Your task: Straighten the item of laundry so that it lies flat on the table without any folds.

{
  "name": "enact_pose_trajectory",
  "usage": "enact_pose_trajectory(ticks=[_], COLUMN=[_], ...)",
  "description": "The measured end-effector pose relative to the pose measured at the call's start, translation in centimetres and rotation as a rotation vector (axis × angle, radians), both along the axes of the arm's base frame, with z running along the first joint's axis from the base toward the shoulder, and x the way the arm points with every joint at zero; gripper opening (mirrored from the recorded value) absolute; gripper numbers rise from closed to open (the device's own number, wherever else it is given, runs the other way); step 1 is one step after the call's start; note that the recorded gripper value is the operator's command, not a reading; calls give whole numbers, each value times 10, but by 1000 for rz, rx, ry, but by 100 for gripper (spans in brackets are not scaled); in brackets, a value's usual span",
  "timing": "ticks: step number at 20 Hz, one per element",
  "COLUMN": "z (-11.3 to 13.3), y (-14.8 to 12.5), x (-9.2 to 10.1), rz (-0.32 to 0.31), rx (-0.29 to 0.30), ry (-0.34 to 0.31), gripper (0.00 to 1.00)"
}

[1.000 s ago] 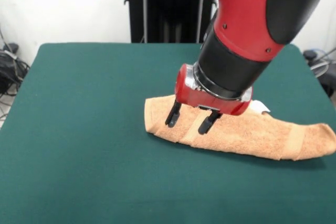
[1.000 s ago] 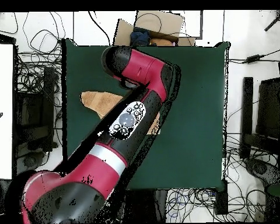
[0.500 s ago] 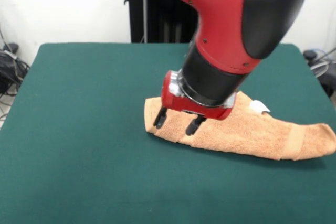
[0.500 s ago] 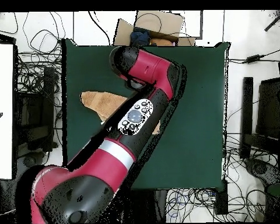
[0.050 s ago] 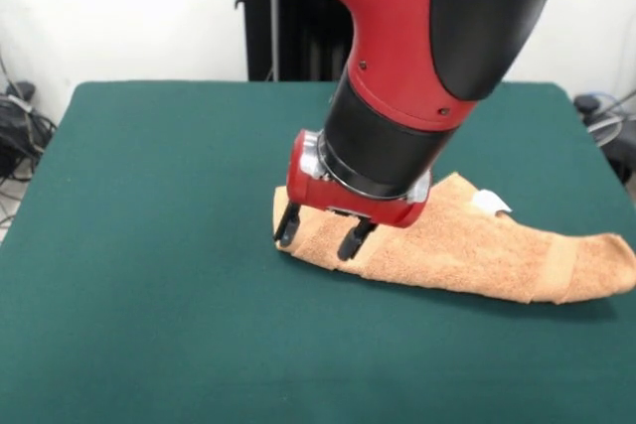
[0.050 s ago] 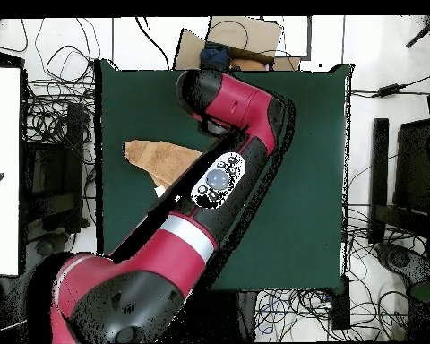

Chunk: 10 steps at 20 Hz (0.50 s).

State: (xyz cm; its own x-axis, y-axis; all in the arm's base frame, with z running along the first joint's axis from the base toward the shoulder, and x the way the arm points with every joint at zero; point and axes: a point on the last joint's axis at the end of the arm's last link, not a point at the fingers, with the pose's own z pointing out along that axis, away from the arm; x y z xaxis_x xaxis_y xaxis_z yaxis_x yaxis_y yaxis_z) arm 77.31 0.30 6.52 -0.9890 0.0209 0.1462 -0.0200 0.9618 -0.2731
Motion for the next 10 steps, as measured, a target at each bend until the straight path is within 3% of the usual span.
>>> enact_pose_trajectory(ticks=[10], z=[14], y=[31], x=[0], rz=[40], rx=[0], ry=[-8], gripper=[100])
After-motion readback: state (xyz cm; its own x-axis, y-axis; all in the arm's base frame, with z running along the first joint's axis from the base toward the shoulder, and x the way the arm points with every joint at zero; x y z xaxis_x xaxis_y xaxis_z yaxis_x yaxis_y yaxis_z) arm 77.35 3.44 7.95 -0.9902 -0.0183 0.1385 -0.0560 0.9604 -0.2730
